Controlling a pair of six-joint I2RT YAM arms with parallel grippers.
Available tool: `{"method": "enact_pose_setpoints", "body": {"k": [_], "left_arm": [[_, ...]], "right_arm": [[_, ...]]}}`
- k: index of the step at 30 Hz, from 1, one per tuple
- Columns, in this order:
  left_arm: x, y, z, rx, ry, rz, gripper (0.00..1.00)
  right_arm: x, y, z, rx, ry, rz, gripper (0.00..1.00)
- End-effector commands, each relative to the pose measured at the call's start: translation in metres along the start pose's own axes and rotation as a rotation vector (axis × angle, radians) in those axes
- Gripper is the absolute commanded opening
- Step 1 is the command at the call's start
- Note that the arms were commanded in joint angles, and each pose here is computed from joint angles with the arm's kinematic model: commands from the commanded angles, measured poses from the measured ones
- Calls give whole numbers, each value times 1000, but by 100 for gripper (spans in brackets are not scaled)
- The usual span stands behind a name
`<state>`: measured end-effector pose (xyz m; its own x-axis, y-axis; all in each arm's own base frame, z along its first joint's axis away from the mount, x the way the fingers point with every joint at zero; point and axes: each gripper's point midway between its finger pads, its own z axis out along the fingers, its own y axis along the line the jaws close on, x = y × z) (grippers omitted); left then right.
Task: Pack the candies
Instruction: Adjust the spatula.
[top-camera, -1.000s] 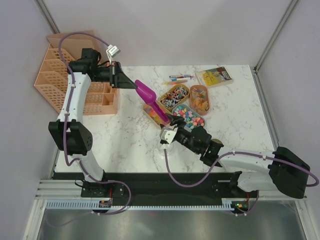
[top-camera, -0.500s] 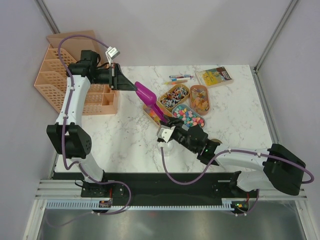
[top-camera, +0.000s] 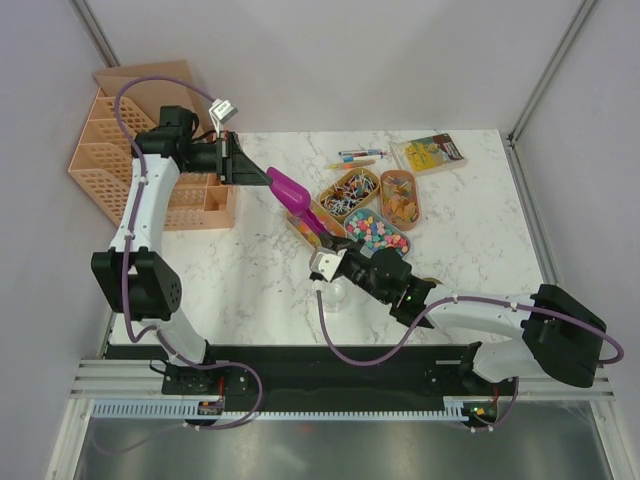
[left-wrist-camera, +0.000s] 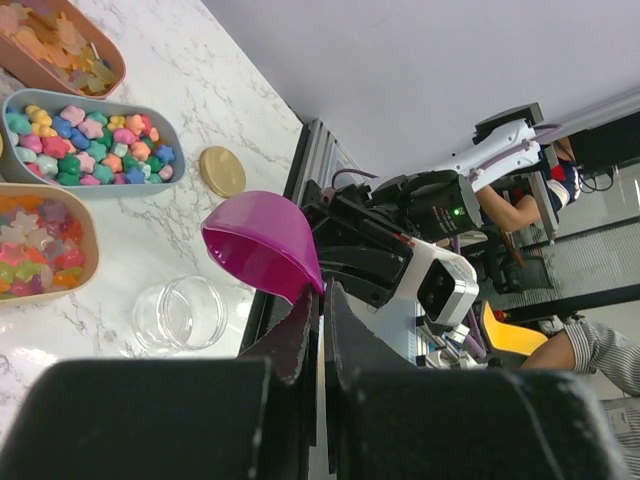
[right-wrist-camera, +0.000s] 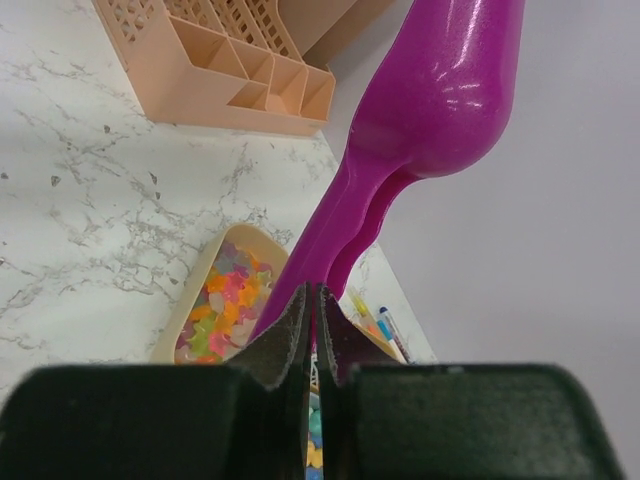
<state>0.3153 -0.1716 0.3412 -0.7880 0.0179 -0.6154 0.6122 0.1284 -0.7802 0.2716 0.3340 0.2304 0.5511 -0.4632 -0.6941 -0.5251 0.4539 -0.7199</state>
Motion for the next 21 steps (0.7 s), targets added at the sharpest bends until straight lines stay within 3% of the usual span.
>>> {"method": "enact_pose_setpoints", "body": {"k": [1,2,3,6,16,18,21], "left_arm": [[-4,-36,-9,57,-34,33,2],[-6,-36,-11,49,-39,39,2],[-6,-36,-11,48,-40,37,2],[-7,-39,-13,45,-43,46,2],[2,-49,-14,59,-47,44,2],[3,-47,-14,57,-47,40,2],[4,-47,-14,56,-48,40,2]], "right_arm": [[-16,-22,2,65,-21,45,12],[-16,-23,2,68,-19,60,26],[-18,-25,1,68,-14,65,49],[-15,-22,0,54,-5,77,59],[-13,-10,6,16,-8,99,58],[-16,-11,8,20,-19,105,51],[-22,-16,10,27,-27,116,31]]}}
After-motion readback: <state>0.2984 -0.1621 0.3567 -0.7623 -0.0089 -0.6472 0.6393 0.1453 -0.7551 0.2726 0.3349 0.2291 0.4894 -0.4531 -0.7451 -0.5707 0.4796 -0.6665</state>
